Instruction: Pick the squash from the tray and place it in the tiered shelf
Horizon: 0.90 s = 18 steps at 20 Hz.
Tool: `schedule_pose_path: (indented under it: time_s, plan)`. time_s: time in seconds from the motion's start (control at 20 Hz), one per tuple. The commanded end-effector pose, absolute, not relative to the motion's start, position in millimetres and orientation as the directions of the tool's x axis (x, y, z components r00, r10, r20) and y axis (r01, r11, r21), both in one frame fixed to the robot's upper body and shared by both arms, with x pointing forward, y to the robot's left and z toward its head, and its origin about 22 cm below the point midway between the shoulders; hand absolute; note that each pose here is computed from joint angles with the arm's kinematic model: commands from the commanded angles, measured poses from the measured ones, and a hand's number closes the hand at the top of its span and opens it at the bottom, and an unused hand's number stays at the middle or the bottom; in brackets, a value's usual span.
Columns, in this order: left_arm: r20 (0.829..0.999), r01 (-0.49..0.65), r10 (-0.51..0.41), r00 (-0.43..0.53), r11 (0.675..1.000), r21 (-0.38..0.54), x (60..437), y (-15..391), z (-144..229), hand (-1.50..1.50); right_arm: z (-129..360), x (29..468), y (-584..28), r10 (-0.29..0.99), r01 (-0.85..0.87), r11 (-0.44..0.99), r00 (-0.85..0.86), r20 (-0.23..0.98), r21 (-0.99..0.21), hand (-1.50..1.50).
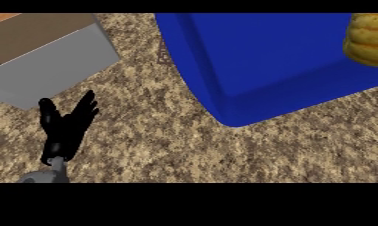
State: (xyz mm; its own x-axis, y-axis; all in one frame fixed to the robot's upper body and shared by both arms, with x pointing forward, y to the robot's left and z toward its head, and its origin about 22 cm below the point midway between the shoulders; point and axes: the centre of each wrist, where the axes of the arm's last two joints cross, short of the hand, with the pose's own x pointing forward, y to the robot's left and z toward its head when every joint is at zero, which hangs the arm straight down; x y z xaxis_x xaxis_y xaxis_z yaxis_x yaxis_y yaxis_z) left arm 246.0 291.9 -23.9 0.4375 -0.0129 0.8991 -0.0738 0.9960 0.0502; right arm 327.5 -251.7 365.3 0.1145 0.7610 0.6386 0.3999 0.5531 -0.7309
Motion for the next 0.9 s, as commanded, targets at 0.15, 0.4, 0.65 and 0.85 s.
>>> schedule_pose_path:
  time_s: [0.15, 0.4, 0.65, 0.85]
  plan:
    - [0.895, -0.070, -0.011, 0.446, 0.996, 0.047, 238, 282, -37, 0.00, 356, 363, -274, 0.797, 0.311, 0.536, 0.121, 0.592, -0.785, 1.50]
    - [0.902, -0.059, -0.021, 0.431, 0.997, 0.052, 268, 279, -22, 0.00, 341, 393, -281, 0.833, 0.311, 0.476, 0.139, 0.535, -0.822, 1.50]
    - [0.899, -0.084, -0.034, 0.437, 0.993, 0.078, 246, 290, -27, 0.00, 311, 406, -307, 0.826, 0.310, 0.485, 0.145, 0.545, -0.818, 1.50]
    - [0.900, -0.071, -0.029, 0.436, 0.995, 0.066, 249, 297, -22, 0.00, 311, 424, -303, 0.836, 0.332, 0.460, 0.152, 0.528, -0.824, 1.50]
